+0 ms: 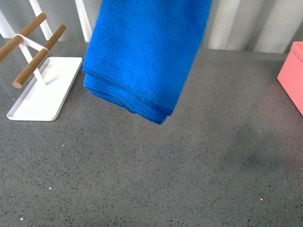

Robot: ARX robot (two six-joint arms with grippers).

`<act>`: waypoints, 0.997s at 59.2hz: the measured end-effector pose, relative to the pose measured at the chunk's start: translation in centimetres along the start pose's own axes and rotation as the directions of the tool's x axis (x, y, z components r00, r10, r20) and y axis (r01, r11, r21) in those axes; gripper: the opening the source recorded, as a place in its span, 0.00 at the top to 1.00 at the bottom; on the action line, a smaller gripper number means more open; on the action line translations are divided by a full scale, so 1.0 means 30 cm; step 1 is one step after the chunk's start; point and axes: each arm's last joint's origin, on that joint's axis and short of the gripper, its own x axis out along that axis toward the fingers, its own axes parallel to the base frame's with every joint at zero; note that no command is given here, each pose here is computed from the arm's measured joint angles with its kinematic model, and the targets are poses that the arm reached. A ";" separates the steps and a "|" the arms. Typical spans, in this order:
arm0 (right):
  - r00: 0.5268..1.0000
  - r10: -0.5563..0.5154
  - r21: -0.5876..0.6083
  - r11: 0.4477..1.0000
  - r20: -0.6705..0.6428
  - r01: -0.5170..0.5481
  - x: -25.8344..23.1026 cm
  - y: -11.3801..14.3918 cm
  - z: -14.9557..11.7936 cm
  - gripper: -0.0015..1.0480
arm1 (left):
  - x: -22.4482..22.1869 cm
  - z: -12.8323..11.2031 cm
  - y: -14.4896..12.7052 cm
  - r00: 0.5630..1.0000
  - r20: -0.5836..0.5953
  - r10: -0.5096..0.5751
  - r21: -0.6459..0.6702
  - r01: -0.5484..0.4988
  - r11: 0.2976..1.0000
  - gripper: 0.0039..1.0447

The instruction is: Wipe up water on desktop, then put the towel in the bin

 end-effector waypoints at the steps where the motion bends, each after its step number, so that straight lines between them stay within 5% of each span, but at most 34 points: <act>1: 1.000 0.000 0.000 1.000 0.000 0.000 0.000 0.000 0.000 0.07 | 0.006 -0.011 -0.014 1.000 -0.003 -0.011 -0.007 0.011 1.000 0.95; 14: 1.000 0.000 0.000 1.000 0.000 0.000 0.000 0.000 0.000 0.07 | 0.076 -0.139 -0.120 0.994 -0.067 -0.085 -0.120 0.076 0.990 0.95; 25: 1.000 0.002 0.000 1.000 0.000 -0.002 0.000 0.000 0.000 0.07 | 0.090 -0.133 -0.148 0.993 -0.059 -0.103 -0.175 0.092 0.980 0.95; 30: 0.959 0.224 -0.023 0.973 -0.176 -0.232 0.013 -0.007 -0.007 0.07 | 0.094 -0.103 -0.160 0.994 -0.032 -0.108 -0.188 0.100 0.977 0.95; 37: 0.876 0.448 0.016 0.891 -0.178 -0.453 0.080 -0.038 0.053 0.07 | 0.096 -0.077 -0.185 0.992 -0.010 -0.128 -0.193 0.124 0.973 0.95; 49: 0.842 0.520 0.006 0.851 -0.147 -0.525 0.207 -0.049 0.115 0.07 | 0.097 -0.063 -0.188 0.992 0.001 -0.129 -0.219 0.126 0.967 0.95; 59: 0.783 0.583 0.078 0.810 -0.216 -0.581 0.321 0.009 0.038 0.07 | 0.099 -0.046 -0.185 0.991 0.007 -0.132 -0.254 0.130 0.958 0.95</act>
